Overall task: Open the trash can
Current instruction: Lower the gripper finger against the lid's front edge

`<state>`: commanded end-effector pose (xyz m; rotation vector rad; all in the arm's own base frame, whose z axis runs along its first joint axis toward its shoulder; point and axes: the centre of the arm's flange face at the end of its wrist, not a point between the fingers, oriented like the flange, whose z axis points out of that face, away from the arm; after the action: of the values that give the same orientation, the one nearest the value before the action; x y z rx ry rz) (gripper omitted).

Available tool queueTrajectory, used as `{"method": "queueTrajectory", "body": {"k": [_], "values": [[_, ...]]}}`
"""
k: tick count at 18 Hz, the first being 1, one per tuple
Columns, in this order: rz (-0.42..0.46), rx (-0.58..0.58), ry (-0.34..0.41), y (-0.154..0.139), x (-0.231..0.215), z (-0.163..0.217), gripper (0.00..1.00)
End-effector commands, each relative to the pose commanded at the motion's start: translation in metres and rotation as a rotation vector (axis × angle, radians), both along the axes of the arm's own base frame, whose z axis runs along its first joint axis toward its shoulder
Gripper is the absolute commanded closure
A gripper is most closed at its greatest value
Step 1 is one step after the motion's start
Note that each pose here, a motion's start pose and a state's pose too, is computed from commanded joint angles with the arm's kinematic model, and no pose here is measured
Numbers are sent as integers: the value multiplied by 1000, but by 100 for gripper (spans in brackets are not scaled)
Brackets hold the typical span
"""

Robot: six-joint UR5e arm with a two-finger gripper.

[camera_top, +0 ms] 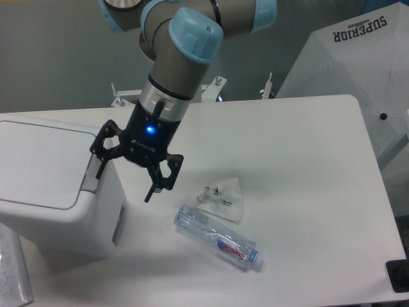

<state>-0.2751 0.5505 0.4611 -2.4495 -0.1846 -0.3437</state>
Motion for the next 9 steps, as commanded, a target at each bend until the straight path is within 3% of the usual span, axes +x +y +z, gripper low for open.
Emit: {"method": "queueTrajectory", "body": {"k": [9], "values": [[2,0,-1,2,-1,-3,0]]}}
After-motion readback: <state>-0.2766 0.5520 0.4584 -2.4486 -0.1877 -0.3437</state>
